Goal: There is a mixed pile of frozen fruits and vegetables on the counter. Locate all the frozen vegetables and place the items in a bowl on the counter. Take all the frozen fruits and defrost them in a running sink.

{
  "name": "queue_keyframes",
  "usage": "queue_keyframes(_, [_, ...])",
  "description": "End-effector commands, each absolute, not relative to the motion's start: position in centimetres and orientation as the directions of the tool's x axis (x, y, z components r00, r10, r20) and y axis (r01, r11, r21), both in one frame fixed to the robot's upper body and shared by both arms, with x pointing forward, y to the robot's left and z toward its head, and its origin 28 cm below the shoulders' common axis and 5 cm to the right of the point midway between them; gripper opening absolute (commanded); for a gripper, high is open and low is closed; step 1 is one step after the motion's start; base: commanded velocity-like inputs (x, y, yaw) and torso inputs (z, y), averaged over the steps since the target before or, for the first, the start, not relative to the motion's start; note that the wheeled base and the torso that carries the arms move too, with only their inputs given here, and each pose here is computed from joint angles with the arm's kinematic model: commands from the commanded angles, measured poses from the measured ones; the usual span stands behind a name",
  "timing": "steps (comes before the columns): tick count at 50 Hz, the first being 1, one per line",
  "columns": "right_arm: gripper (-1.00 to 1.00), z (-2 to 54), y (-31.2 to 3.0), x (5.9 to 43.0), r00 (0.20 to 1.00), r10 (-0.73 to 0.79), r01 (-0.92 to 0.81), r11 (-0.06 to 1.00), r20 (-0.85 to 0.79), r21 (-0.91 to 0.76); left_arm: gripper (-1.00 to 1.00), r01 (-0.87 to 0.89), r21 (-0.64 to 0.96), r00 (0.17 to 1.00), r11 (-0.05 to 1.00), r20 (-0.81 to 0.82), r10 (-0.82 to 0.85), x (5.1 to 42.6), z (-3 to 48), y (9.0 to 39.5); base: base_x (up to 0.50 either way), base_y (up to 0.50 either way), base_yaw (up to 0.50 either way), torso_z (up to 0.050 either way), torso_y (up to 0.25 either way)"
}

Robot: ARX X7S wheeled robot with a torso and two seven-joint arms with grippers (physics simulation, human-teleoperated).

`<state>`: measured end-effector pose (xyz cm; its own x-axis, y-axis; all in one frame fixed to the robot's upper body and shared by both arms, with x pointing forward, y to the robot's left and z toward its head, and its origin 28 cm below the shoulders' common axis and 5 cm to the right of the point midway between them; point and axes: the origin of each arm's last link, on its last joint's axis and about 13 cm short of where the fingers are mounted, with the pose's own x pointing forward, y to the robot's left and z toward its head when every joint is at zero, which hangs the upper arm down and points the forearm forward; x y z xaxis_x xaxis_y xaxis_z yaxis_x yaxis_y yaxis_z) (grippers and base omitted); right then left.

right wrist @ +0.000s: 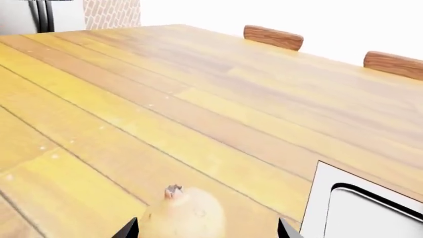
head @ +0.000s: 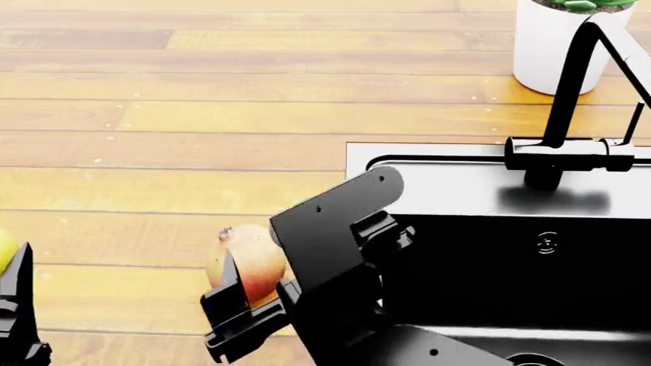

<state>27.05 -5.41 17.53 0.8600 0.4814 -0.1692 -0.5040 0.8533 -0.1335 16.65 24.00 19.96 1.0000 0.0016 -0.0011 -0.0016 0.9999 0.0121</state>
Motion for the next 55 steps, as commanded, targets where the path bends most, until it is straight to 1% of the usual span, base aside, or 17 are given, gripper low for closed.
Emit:
queue_keyframes(1, [1.00,17.7,-3.5,28.9,0.817,0.543,-0.567,0.817,-0.192,-0.102,-1.00,-0.016,-0.044,0.999,0.999,0.050,0.018,16.7,20.7,24.6,0.00,0.00,0.00,0.000,0.000])
queue_keyframes(6, [1.00,16.8,-3.4,29.8,0.817,0.526,-0.559,0.824,-0.235,-0.097,-1.00,-0.014,-0.041,0.999,0.999,0.048,0.016,16.7,20.5,24.5,0.00,0.00,0.00,0.000,0.000])
queue_keyframes(7, [1.00,16.7,-3.3,30.0,0.806,0.540,-0.570,0.819,-0.244,-0.071,-1.00,-0.013,-0.039,0.999,0.999,0.045,0.014,17.1,20.4,24.3,0.00,0.00,0.00,0.000,0.000])
queue_keyframes(11, [1.00,16.1,-2.9,30.6,0.793,0.549,-0.583,0.810,-0.263,-0.066,-1.00,-0.017,-0.039,0.999,0.999,0.045,0.019,16.8,20.6,24.6,0.00,0.00,0.00,0.000,0.000])
queue_keyframes(13, [1.00,15.7,-2.8,31.0,0.796,0.541,-0.579,0.812,-0.271,-0.080,-1.00,-0.024,-0.041,0.999,0.999,0.045,0.025,16.6,20.6,24.8,0.00,0.00,0.00,0.000,0.000])
queue_keyframes(14, [1.00,15.4,-2.9,31.3,0.807,0.518,-0.567,0.815,-0.284,-0.123,-1.00,-0.024,-0.041,0.999,0.999,0.044,0.026,16.6,20.6,24.9,0.00,0.00,0.00,0.000,0.000])
queue_keyframes(16, [1.00,15.2,-2.9,31.5,0.803,0.522,-0.567,0.818,-0.286,-0.098,-1.00,-0.026,-0.042,0.999,0.999,0.045,0.028,16.5,20.6,25.0,0.00,0.00,0.00,0.000,0.000])
queue_keyframes(21, [1.00,14.3,-2.6,31.9,0.800,0.516,-0.569,0.814,-0.306,-0.116,-1.00,-0.033,-0.036,0.998,0.999,0.048,0.034,16.4,20.7,25.2,0.00,0.00,0.00,0.000,0.000])
queue_keyframes(32, [1.00,13.0,-2.1,32.3,0.766,0.548,-0.595,0.802,-0.336,-0.049,-1.00,-0.034,-0.038,0.998,0.999,0.044,0.036,16.6,20.6,25.2,0.00,0.00,0.00,0.000,0.000])
queue_keyframes(44, [1.00,12.8,-2.2,32.6,0.771,0.546,-0.591,0.806,-0.329,-0.048,-1.00,-0.035,-0.037,0.998,0.999,0.042,0.037,16.4,20.6,25.4,0.00,0.00,0.00,0.001,0.000])
queue_keyframes(45, [-1.00,12.9,-2.2,32.5,0.773,0.545,-0.589,0.807,-0.324,-0.049,-1.00,-0.034,-0.036,0.998,0.999,0.042,0.036,16.4,20.6,25.4,0.00,0.00,0.00,0.000,0.000])
queue_keyframes(46, [-1.00,13.2,-2.1,32.3,0.788,0.539,-0.584,0.807,-0.298,-0.087,-1.00,-0.033,-0.036,0.999,0.999,0.042,0.035,16.4,20.6,25.3,0.00,0.00,0.00,0.000,0.000])
queue_keyframes(55, [-1.00,14.5,-2.5,30.6,0.816,0.533,-0.564,0.818,-0.223,-0.111,-1.00,-0.025,-0.032,0.999,0.999,0.040,0.026,16.9,20.5,24.7,0.00,0.00,0.00,0.000,0.001])
